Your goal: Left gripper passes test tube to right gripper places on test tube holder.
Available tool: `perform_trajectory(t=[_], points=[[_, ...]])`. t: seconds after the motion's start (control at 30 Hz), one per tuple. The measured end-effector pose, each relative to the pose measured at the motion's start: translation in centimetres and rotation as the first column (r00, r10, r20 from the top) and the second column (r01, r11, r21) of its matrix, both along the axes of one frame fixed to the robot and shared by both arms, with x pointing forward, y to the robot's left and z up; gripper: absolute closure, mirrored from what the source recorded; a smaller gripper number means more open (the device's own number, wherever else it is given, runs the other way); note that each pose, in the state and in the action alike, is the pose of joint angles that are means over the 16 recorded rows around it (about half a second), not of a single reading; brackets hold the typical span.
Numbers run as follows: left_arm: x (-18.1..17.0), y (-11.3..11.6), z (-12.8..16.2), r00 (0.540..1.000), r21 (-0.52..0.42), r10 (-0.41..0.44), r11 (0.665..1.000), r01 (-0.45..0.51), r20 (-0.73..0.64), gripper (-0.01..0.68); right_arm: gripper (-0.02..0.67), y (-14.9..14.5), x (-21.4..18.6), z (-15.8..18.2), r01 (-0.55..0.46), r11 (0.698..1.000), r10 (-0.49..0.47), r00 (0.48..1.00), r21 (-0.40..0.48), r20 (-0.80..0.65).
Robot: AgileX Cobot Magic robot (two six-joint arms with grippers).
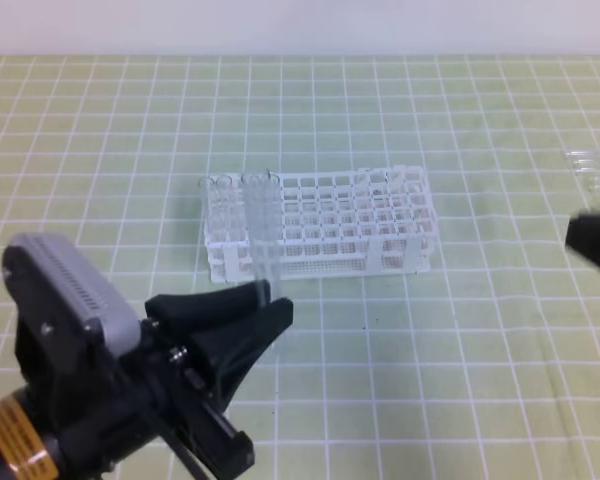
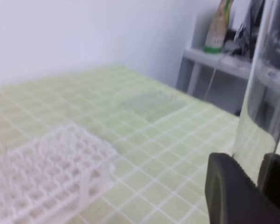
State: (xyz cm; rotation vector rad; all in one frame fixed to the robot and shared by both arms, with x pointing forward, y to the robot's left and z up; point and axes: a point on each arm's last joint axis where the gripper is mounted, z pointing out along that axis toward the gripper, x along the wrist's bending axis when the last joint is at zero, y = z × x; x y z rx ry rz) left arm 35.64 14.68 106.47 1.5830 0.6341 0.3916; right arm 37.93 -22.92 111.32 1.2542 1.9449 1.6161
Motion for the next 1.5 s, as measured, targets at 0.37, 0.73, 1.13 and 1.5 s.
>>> perform_trajectory(t=[0.37, 0.73, 1.13, 1.5], points=[[1.1, 1.3, -0.2, 0.994, -0.061, 0.093, 0.994, -0.090, 0.056, 0.633, 0.664, 1.0, 2.6, 2.1, -0.039, 0.992, 0.014, 0.979, 0.121, 0.204], [1.7, 1.9, -0.1, 0.989, -0.078, 0.144, 0.987, -0.140, 0.042, 0.639, 0.664, 5.4, 5.1, 4.1, -0.057, 0.998, 0.050, 0.951, 0.015, 0.306], [1.7, 1.9, -0.2, 0.989, -0.074, 0.143, 0.987, -0.140, 0.038, 0.633, 0.664, 9.0, 4.1, 2.7, 0.039, 0.983, 0.023, 0.941, -0.177, 0.338], [1.7, 1.9, -0.3, 0.989, -0.065, 0.143, 0.988, -0.140, 0.033, 0.621, 0.662, 10.5, 2.9, 3.1, -0.107, 0.987, 0.140, 0.935, -0.117, 0.325]])
